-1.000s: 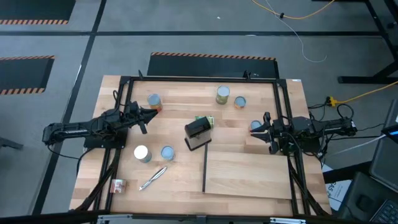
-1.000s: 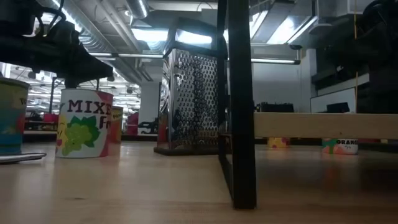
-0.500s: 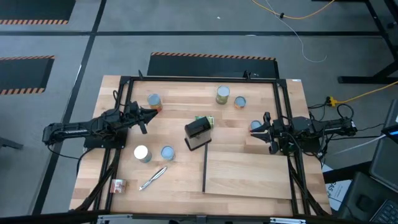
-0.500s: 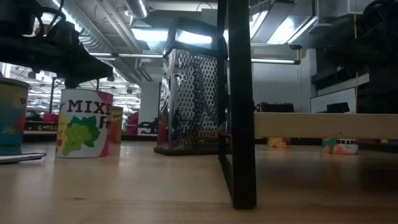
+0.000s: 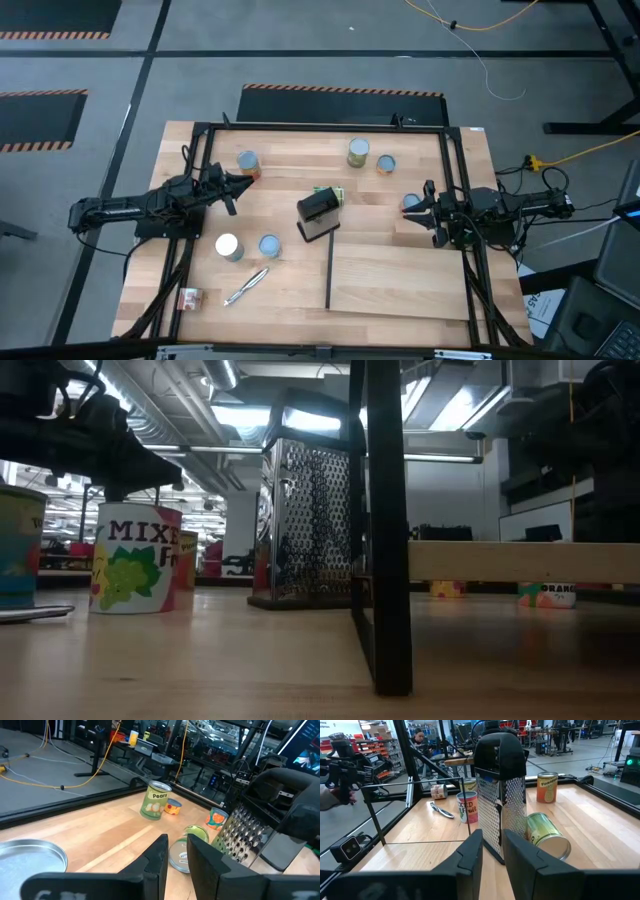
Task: Pick and place cans onto a shelf
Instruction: Put the large canned pineapple on the shelf
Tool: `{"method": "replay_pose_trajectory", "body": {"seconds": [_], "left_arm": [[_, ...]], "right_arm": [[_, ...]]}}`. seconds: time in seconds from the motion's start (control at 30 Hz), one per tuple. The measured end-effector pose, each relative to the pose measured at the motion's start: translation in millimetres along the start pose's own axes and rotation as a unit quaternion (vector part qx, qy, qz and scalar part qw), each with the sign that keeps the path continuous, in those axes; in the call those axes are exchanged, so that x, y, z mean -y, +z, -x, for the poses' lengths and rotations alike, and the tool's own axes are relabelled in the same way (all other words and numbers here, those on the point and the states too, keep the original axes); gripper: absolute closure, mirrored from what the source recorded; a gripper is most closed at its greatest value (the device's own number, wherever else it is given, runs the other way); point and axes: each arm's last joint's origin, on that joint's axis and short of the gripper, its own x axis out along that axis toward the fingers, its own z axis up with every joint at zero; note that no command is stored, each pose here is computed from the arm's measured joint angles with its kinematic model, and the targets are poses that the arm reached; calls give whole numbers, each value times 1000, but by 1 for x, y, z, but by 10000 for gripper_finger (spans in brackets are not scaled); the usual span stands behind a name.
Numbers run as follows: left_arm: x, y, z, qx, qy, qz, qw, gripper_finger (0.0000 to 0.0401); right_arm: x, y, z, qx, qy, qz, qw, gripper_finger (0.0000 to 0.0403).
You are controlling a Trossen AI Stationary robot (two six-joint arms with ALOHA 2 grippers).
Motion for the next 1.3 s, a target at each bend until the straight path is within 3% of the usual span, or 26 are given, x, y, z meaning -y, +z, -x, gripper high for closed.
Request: {"method": "replay_pose_trajectory", "body": {"seconds": [0.17, 0.6, 1.13, 1.3], "left_arm": [[0, 0, 0, 1, 0, -14, 1000, 337], [0, 1, 0, 6, -2, -89, 996, 337], [0, 1, 0, 6, -1, -92, 996, 337], [-1, 2, 0, 13, 26, -91, 995, 337]], "right_arm": [[0, 0, 0, 0, 0, 27, 1000, 324], [0, 0, 0, 2, 0, 13, 1000, 324], [0, 0, 0, 0, 0, 10, 1000, 324], [0, 0, 0, 0, 0, 11, 1000, 324]]}}
